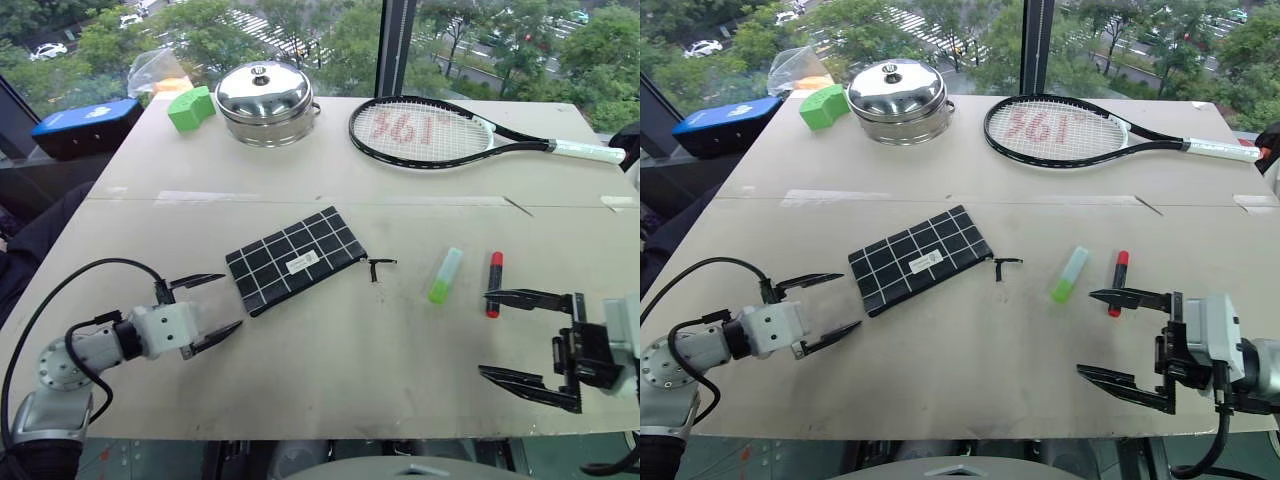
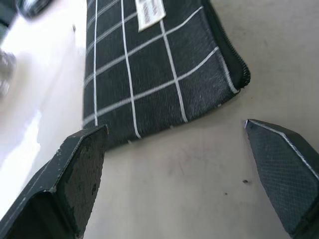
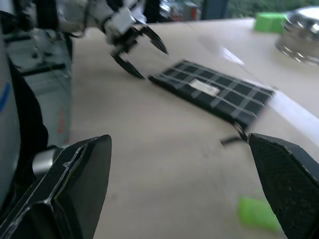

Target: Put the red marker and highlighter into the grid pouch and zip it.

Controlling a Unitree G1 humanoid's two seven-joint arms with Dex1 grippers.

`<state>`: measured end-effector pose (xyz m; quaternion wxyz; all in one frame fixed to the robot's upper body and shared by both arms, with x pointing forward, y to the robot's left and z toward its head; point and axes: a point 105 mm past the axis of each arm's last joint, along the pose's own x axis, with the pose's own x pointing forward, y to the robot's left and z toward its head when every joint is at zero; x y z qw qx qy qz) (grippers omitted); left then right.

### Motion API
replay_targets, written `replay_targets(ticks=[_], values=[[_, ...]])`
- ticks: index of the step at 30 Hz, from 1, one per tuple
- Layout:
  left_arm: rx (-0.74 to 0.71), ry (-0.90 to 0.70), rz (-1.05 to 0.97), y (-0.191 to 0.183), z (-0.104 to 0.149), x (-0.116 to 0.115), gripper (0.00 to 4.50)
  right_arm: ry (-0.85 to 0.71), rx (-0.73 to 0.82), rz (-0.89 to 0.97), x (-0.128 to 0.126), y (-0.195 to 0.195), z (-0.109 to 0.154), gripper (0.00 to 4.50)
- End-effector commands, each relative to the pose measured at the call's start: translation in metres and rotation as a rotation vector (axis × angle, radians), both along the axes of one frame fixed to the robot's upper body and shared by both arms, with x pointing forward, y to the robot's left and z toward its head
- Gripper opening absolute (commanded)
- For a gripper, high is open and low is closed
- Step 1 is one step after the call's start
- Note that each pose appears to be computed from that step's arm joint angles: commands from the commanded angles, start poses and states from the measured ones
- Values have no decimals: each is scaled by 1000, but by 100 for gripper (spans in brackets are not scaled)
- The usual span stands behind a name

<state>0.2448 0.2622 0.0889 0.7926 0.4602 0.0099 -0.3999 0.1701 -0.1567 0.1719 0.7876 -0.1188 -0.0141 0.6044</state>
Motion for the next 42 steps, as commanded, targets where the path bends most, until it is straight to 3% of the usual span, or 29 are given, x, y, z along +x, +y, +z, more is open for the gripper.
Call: replay_targets(ticks=[1,12,21,24,31,32,42], values=[[44,-7,-11,-5,-11,3,450,-21,9,24,1,9,6,443],[-48,-37,37,-30,-20,31,450,-41,26,8,9,13,8,443],[-66,-58,-44,-64,-30,51,450,-56,35,-10,11,20,11,443],[-70,-44,-75,-72,-31,51,366,-60,35,-25,10,22,13,450],[-112,-24,-79,-85,-31,58,42,-67,37,-67,13,25,14,450],[-119,-21,-78,-86,-31,59,16,-66,39,-78,14,25,14,450],[-239,-5,-76,-96,-10,60,8,12,49,-282,40,34,-5,450]])
